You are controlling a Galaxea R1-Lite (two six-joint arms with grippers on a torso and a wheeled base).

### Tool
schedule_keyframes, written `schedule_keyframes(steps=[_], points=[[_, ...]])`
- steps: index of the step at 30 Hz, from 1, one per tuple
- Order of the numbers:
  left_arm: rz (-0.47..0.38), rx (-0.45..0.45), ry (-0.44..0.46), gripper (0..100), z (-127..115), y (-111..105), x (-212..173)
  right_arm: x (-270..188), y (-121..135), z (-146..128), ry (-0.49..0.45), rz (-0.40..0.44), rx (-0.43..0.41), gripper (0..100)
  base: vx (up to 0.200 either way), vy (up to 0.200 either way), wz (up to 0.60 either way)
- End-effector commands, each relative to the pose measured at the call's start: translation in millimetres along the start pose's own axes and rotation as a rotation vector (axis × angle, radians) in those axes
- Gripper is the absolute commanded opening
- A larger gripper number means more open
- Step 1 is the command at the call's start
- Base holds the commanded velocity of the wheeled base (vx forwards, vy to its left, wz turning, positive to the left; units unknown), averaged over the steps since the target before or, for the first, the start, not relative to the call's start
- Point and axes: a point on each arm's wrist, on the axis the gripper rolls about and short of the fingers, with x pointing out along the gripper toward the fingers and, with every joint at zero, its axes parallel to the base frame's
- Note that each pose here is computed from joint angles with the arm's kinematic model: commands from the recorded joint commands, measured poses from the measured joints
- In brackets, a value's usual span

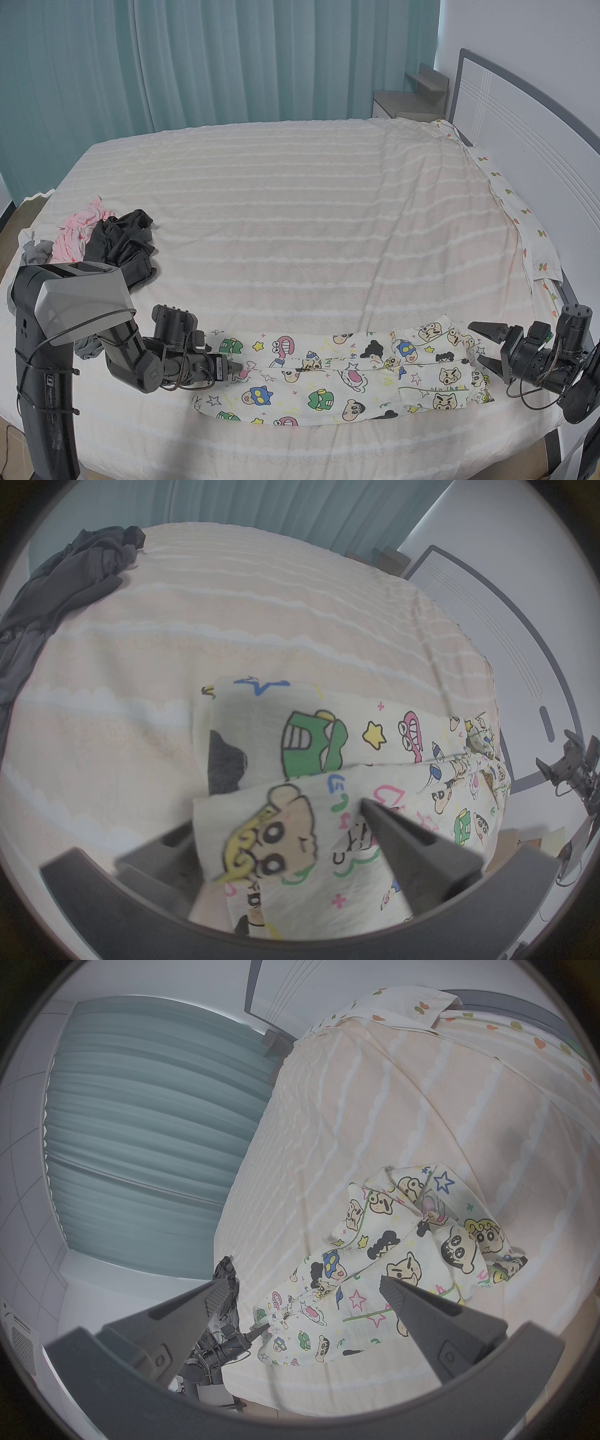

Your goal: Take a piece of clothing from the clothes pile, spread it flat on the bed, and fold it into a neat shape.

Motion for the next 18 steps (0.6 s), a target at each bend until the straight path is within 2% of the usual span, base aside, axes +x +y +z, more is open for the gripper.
schedule_keyframes(steps=[1,18], points=[[-0.001,0.000,0.015,0,-4,0,1,-3,-2,-3,0.010,-0.013,0.007,100,0.000,0.000,0.00],[0.012,-0.012,0.022,0,-9,1,-18,-2,-3,-3,0.010,-0.016,0.008,100,0.000,0.000,0.00]])
